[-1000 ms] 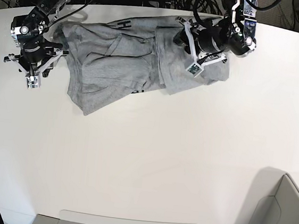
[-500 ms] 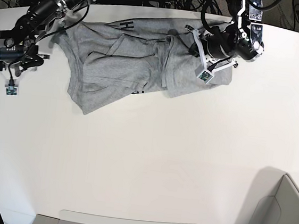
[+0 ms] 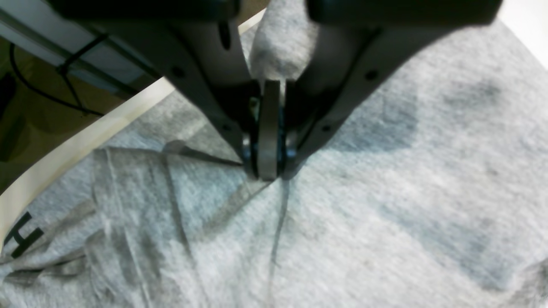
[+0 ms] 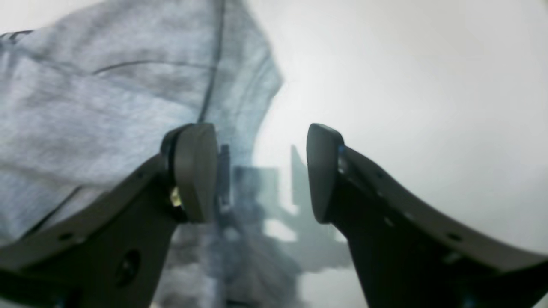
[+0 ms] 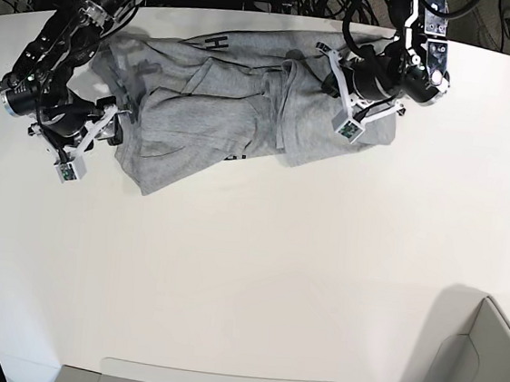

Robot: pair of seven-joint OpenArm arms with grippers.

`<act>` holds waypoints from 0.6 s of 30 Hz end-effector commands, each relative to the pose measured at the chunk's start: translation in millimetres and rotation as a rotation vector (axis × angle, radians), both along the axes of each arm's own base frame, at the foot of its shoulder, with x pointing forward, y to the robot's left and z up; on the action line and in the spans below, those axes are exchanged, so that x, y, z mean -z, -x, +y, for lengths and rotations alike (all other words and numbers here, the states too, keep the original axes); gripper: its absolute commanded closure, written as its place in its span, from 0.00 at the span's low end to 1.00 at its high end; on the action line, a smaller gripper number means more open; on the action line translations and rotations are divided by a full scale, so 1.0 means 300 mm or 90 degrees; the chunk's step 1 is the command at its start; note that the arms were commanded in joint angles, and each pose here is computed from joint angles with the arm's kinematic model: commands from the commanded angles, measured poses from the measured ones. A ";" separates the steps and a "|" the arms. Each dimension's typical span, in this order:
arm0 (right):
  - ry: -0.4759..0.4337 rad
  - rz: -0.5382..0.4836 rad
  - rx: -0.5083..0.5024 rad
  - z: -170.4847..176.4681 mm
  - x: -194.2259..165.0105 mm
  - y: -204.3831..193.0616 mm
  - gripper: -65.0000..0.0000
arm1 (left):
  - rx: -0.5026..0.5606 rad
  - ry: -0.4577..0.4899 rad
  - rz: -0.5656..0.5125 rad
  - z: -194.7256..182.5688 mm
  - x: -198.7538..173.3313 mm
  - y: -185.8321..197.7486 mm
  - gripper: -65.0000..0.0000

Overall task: Fold the T-shirt properly
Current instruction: 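Lower the right gripper onto the strip's other end and pinch it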

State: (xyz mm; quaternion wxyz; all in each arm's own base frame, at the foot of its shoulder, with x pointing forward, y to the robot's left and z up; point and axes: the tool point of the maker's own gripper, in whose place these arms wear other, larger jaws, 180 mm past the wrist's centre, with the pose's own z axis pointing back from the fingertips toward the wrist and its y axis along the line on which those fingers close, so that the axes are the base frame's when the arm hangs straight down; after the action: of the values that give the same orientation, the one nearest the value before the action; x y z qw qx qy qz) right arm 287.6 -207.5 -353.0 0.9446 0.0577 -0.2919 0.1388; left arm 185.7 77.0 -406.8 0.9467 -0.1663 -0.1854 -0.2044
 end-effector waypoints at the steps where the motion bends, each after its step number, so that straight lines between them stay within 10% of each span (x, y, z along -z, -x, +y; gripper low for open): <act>1: -0.025 -0.011 -0.019 0.012 -0.005 -0.012 0.49 | -0.002 0.005 -0.020 -0.002 -0.020 -0.022 1.00; 14: -0.159 0.210 0.016 0.001 0.325 0.180 0.49 | -0.002 0.005 -0.019 -0.002 -0.020 -0.021 1.00; 18: -0.161 0.268 -0.062 0.120 0.384 0.240 0.49 | -0.002 0.005 -0.021 -0.002 -0.022 -0.025 1.00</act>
State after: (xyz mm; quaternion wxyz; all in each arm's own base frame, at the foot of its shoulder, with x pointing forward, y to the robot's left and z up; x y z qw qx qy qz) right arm 272.3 -164.0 -427.7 0.9291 0.2635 -0.2416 0.0951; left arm 186.5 77.0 -406.5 0.9465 -0.1661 -0.1861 -0.2045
